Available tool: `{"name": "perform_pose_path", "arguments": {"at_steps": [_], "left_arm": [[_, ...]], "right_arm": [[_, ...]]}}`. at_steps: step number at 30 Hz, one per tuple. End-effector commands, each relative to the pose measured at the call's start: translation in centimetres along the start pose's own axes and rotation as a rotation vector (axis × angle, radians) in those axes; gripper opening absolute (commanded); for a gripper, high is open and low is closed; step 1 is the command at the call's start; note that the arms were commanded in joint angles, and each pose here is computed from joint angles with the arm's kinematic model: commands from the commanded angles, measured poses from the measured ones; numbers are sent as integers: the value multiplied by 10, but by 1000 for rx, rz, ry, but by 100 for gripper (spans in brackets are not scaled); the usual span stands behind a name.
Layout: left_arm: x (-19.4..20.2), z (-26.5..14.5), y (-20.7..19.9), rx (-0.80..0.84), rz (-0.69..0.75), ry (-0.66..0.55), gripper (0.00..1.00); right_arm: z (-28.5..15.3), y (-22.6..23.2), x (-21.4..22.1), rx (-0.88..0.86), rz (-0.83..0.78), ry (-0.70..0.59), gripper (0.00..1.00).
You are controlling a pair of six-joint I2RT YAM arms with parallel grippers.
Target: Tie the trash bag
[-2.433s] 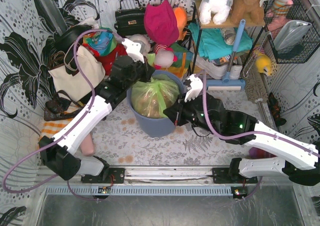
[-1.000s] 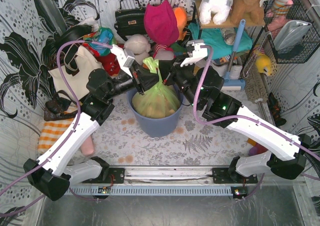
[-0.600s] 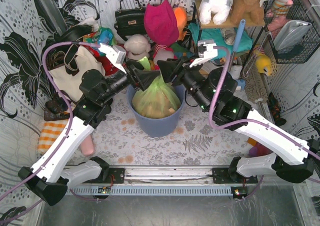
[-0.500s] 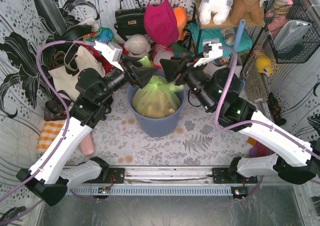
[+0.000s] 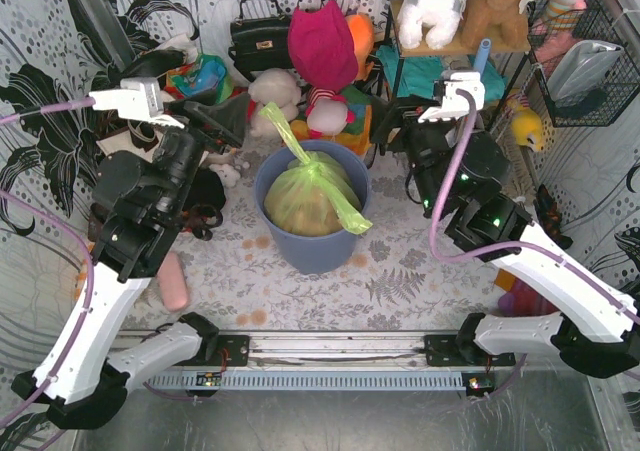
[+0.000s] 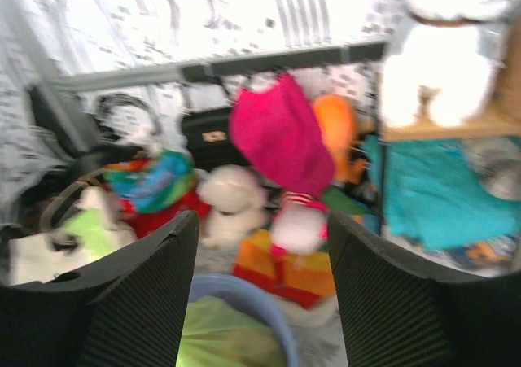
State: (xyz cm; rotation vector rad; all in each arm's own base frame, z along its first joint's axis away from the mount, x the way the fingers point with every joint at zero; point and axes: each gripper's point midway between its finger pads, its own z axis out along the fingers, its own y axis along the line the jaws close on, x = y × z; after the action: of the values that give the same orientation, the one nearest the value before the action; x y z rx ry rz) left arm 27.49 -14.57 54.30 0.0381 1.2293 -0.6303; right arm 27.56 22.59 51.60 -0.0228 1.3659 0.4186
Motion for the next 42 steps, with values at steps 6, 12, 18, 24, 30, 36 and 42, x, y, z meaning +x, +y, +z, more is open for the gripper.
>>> {"name": "perform_pose_path", "arguments": {"at_steps": [6, 12, 18, 24, 30, 36, 42], "left_arm": [[75, -36, 109, -486, 32, 63, 77], [136, -72, 168, -660, 15, 131, 78], [215, -111, 219, -787, -4, 221, 89], [254, -144, 254, -935, 41, 218, 98], [285, -170, 285, -1054, 165, 244, 98], [307, -185, 299, -1035, 230, 190, 98], [296, -170, 292, -911, 205, 87, 98]], "right_arm": [[3, -109, 76, 290, -157, 150, 68], [-15, -184, 150, 442, -168, 278, 76], [-37, -241, 216, 577, -216, 355, 97], [-67, -299, 273, 734, -208, 409, 97], [-95, -340, 310, 827, -258, 395, 97], [-101, -352, 341, 785, -326, 409, 97], [-90, -352, 349, 713, -347, 377, 97]]}}
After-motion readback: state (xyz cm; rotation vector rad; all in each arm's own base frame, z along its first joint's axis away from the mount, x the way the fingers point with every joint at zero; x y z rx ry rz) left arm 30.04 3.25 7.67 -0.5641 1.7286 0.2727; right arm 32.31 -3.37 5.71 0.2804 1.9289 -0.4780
